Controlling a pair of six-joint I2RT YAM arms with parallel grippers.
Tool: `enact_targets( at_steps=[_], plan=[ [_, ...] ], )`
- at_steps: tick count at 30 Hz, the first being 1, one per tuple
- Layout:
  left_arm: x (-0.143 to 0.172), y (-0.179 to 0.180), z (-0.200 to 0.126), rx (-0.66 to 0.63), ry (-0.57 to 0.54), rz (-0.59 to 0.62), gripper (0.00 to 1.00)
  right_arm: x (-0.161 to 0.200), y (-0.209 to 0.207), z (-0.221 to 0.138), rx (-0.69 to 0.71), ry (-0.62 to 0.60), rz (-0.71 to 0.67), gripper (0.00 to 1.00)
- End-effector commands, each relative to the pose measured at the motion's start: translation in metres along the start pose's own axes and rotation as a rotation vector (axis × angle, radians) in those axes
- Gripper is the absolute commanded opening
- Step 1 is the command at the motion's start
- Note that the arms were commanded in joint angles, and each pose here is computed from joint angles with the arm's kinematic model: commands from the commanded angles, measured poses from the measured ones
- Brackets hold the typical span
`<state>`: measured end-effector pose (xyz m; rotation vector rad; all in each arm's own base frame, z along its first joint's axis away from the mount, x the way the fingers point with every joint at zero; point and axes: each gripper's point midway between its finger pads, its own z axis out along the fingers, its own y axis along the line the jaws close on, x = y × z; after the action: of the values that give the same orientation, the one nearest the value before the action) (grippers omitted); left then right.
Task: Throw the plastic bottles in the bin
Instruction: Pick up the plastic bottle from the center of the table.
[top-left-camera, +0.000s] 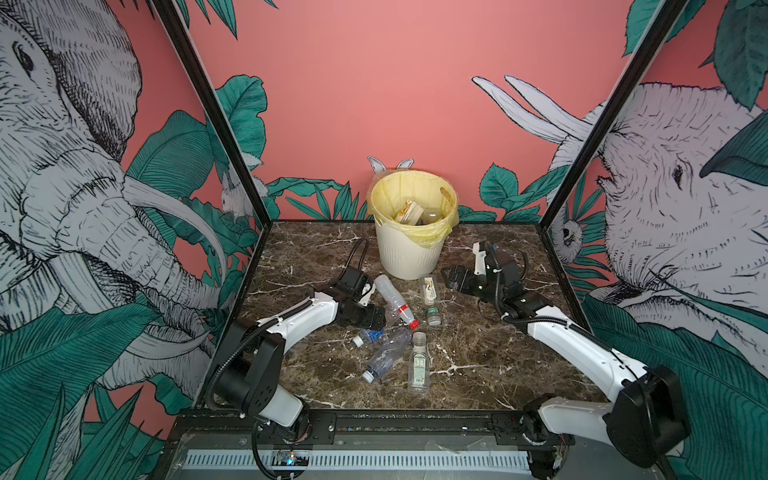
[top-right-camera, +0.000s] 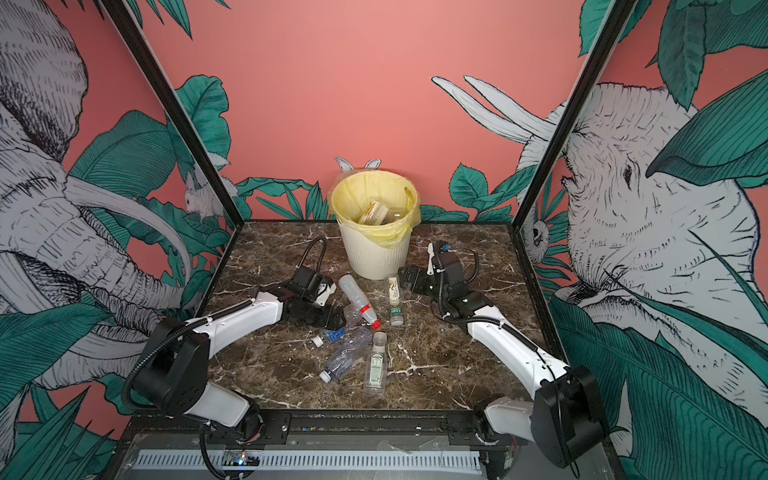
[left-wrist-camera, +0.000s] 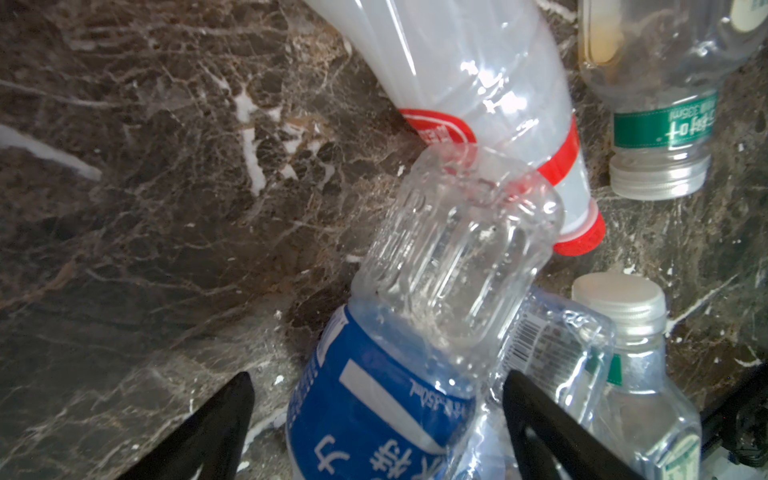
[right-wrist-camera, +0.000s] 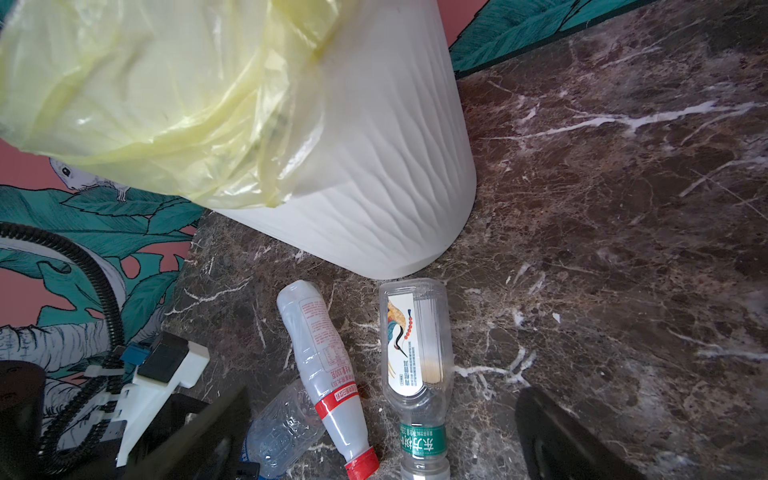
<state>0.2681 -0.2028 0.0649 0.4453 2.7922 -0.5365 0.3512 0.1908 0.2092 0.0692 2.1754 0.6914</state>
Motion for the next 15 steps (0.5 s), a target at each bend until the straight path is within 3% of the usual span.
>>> enact_targets(
  at_steps=[1, 15],
  plan=[
    [-0.01, -0.005, -0.002, -0.008, -0.023, 0.036, 0.94, -0.002, 0.003, -0.001, -0.015, -0.022, -0.002, 0.99],
    [-0.003, 0.002, 0.017, -0.057, -0.001, 0.048, 0.92, -0.001, 0.003, 0.002, -0.02, -0.017, 0.014, 0.99]
  ],
)
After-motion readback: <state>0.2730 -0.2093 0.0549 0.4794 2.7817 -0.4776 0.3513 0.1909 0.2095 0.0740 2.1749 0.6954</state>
